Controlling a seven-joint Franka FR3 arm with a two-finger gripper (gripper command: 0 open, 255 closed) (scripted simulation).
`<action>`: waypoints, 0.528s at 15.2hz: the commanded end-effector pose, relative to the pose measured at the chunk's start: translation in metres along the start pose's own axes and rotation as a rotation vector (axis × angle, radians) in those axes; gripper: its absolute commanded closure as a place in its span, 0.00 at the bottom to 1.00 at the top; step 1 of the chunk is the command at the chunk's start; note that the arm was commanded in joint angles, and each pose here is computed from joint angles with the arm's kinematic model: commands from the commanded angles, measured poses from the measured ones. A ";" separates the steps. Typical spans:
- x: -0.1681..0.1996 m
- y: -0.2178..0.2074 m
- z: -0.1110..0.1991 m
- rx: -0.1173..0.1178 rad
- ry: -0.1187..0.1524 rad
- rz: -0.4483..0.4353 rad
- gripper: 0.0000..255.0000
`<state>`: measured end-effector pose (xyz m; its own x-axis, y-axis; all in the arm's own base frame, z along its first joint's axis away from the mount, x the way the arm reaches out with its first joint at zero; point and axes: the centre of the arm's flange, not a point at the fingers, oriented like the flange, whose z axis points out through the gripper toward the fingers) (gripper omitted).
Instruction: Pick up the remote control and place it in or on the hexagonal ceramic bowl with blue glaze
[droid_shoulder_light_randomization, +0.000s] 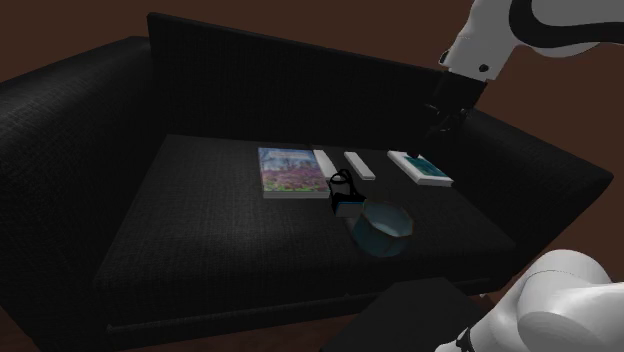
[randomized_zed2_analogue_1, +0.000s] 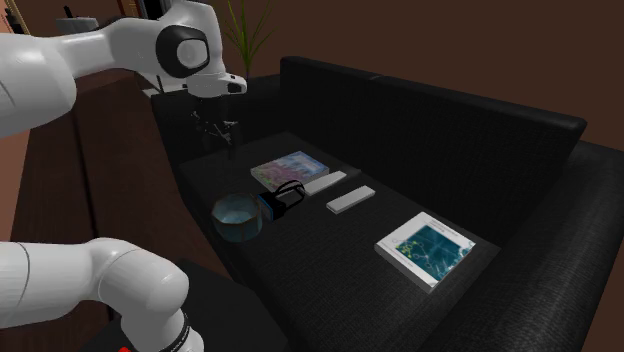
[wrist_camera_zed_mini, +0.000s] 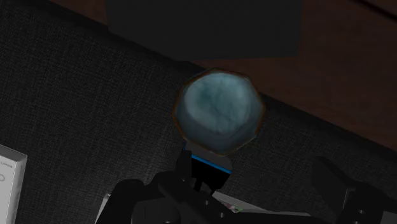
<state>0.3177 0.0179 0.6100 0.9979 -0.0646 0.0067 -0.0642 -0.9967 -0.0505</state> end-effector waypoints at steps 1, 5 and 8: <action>0.000 0.000 0.000 0.000 0.000 0.000 0.00; 0.040 0.024 0.024 -0.006 -0.004 0.021 0.00; 0.070 0.043 0.042 -0.011 -0.007 0.037 0.00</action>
<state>0.3724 -0.0203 0.5726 0.9954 -0.0962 -0.0013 -0.0961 -0.9945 -0.0419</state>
